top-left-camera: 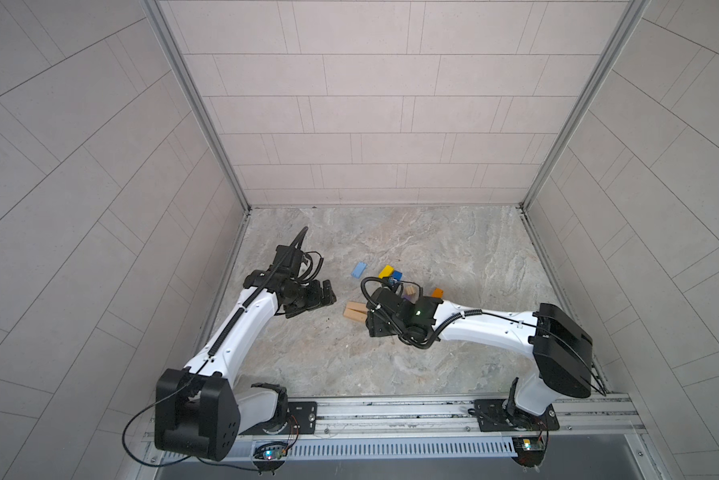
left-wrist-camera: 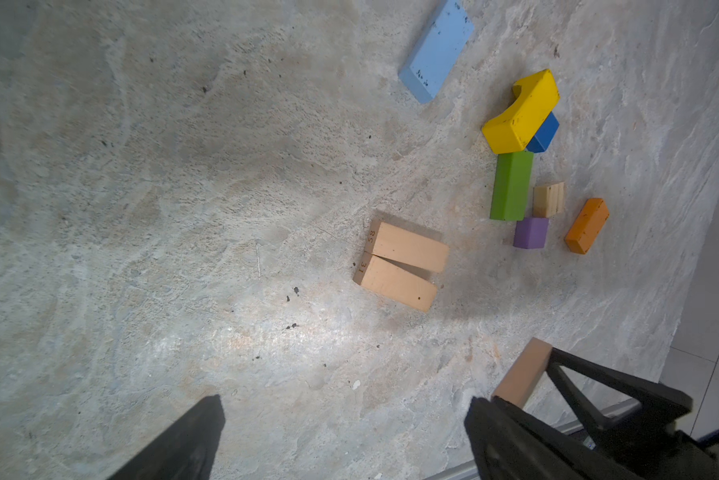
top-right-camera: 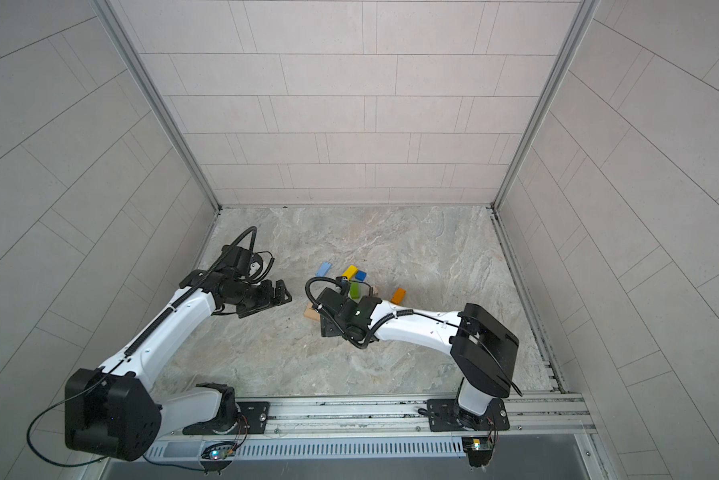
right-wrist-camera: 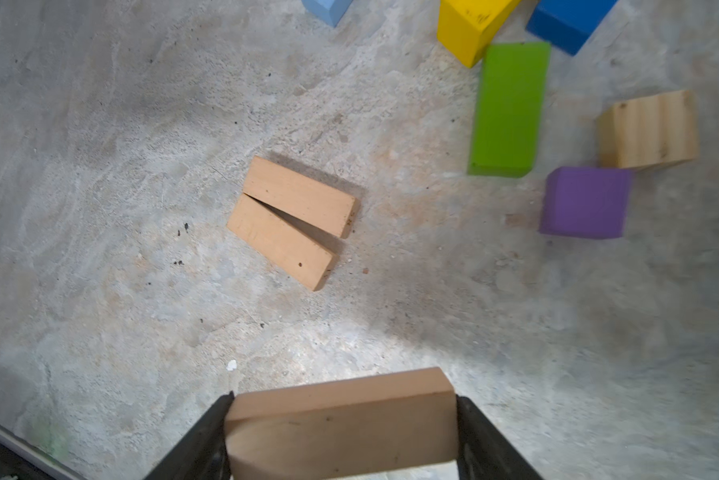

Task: Build the wood block tower
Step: 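Carry the wood bar toward the stack with the right gripper while the left moves aside, then set the wood bar on the table beside the stack and open the right gripper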

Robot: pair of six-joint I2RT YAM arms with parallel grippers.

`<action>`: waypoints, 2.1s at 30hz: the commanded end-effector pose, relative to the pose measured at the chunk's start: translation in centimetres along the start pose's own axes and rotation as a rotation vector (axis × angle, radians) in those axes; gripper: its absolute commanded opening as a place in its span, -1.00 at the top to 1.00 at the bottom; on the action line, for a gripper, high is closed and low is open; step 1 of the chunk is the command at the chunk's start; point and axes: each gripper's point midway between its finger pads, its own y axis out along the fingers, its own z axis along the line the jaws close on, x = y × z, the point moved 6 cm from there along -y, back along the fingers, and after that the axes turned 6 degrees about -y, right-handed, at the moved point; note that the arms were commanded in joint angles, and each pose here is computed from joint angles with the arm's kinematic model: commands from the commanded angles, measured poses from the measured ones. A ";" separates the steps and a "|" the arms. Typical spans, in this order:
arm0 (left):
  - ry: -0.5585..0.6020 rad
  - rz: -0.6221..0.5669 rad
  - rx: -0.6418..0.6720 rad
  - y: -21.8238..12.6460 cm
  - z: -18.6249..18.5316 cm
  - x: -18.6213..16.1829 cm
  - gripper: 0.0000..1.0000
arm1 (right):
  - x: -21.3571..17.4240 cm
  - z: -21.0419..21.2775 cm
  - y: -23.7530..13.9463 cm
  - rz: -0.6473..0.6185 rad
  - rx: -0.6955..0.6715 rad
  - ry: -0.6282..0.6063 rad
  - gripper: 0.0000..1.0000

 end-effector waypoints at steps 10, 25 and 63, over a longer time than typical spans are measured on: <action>0.018 -0.013 -0.020 -0.3 0.0 -0.2 -0.96 | -2.6 4.0 4.3 0.024 0.079 0.165 -0.14; 0.011 0.007 -0.011 0.2 0.3 -0.2 -0.96 | -2.7 4.3 5.0 0.013 0.046 0.175 -0.48; -0.213 0.019 0.190 5.2 -1.7 -8.2 -0.87 | 2.7 -8.4 -8.5 -0.333 0.001 0.066 -0.85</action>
